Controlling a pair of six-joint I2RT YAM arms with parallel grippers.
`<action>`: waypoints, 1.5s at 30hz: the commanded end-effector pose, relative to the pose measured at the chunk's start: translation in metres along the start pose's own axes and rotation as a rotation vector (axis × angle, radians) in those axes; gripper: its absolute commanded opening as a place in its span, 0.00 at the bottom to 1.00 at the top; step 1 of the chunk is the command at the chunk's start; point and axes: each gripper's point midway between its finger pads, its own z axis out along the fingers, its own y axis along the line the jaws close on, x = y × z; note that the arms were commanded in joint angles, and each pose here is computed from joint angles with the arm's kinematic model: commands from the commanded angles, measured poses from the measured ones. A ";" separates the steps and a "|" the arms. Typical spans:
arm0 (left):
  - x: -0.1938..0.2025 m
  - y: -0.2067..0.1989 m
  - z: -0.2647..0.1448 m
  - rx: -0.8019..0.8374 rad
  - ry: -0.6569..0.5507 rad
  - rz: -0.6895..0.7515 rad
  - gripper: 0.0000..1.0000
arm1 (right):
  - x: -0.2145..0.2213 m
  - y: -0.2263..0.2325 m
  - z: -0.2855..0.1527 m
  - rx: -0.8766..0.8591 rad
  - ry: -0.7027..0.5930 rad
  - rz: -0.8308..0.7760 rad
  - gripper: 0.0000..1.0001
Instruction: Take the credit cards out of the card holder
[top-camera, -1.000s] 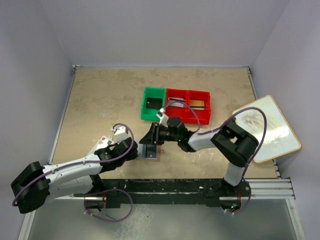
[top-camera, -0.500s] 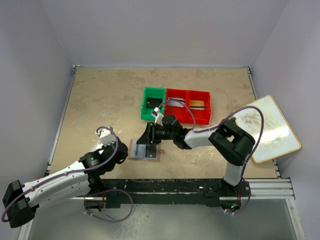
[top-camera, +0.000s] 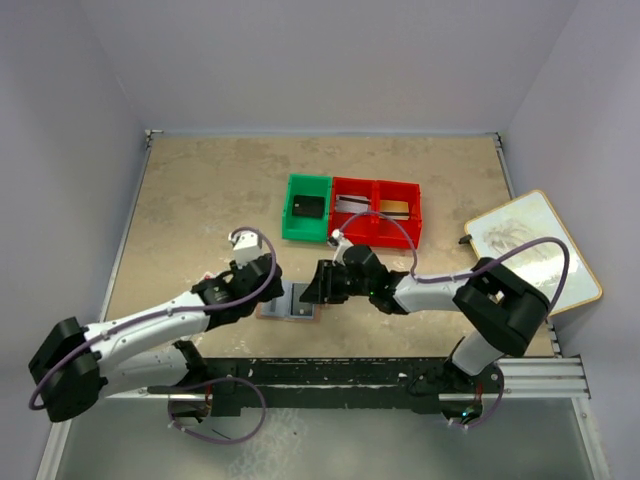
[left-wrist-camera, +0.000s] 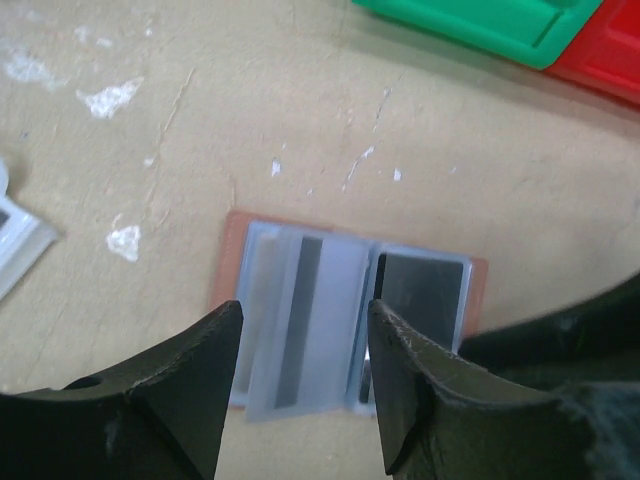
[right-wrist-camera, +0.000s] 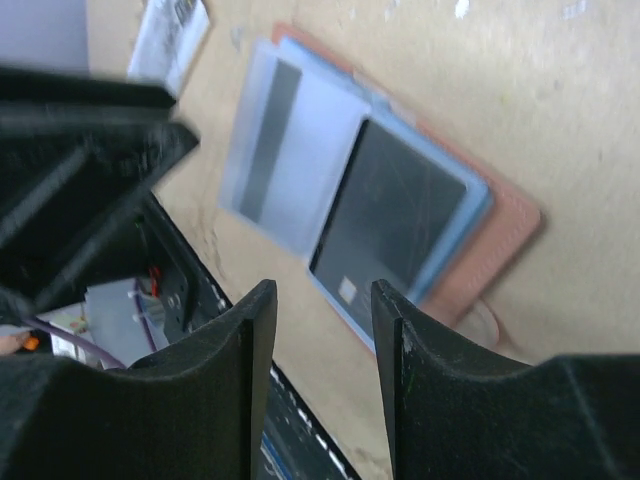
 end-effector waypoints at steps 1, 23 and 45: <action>-0.024 -0.025 0.026 0.047 0.031 0.046 0.51 | 0.018 0.012 -0.013 -0.045 0.020 -0.051 0.45; 0.048 -0.002 0.056 0.087 0.332 0.068 0.29 | 0.030 -0.051 -0.019 0.019 0.009 0.144 0.47; 0.083 -0.033 0.008 0.146 0.255 -0.053 0.27 | -0.074 -0.048 -0.006 0.262 -0.043 -0.164 0.47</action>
